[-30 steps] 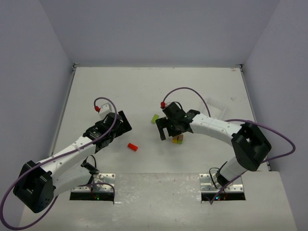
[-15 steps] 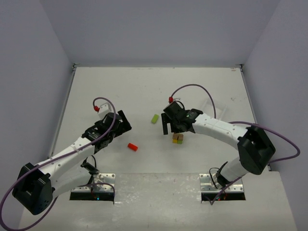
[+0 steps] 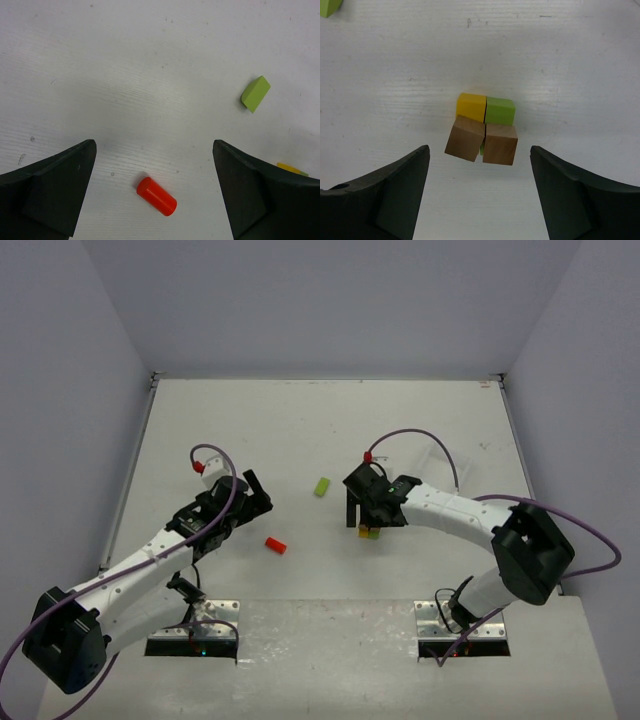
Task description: Build the wood block tower
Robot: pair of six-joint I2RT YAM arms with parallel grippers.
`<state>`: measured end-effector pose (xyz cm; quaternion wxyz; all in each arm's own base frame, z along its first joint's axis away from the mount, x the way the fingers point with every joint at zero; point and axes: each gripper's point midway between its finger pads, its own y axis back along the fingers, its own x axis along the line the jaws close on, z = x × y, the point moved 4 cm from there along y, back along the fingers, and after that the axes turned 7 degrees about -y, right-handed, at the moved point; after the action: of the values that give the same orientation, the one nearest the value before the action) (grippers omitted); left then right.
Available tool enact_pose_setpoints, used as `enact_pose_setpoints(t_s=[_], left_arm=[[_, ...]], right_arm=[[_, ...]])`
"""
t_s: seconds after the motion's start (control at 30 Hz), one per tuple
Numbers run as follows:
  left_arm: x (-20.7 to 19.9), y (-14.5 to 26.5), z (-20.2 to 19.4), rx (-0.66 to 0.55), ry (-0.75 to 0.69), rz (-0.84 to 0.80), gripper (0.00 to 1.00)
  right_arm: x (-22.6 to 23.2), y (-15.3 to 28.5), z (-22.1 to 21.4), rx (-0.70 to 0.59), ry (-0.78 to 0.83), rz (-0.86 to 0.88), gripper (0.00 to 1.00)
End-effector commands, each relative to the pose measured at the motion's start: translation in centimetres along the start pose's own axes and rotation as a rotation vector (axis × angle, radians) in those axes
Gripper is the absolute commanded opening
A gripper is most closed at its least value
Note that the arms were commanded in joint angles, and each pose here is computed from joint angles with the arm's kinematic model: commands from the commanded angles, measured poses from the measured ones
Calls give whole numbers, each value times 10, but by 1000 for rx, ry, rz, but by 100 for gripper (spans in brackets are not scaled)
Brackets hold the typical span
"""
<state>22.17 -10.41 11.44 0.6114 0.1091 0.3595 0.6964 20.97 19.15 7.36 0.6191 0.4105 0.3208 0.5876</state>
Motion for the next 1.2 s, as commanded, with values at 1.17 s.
enact_pose_setpoints(t_s=[1.17], left_arm=[[-7, -3, 1, -14, -9, -33, 100]], right_arm=[[-3, -7, 1, -74, -124, -9, 63]])
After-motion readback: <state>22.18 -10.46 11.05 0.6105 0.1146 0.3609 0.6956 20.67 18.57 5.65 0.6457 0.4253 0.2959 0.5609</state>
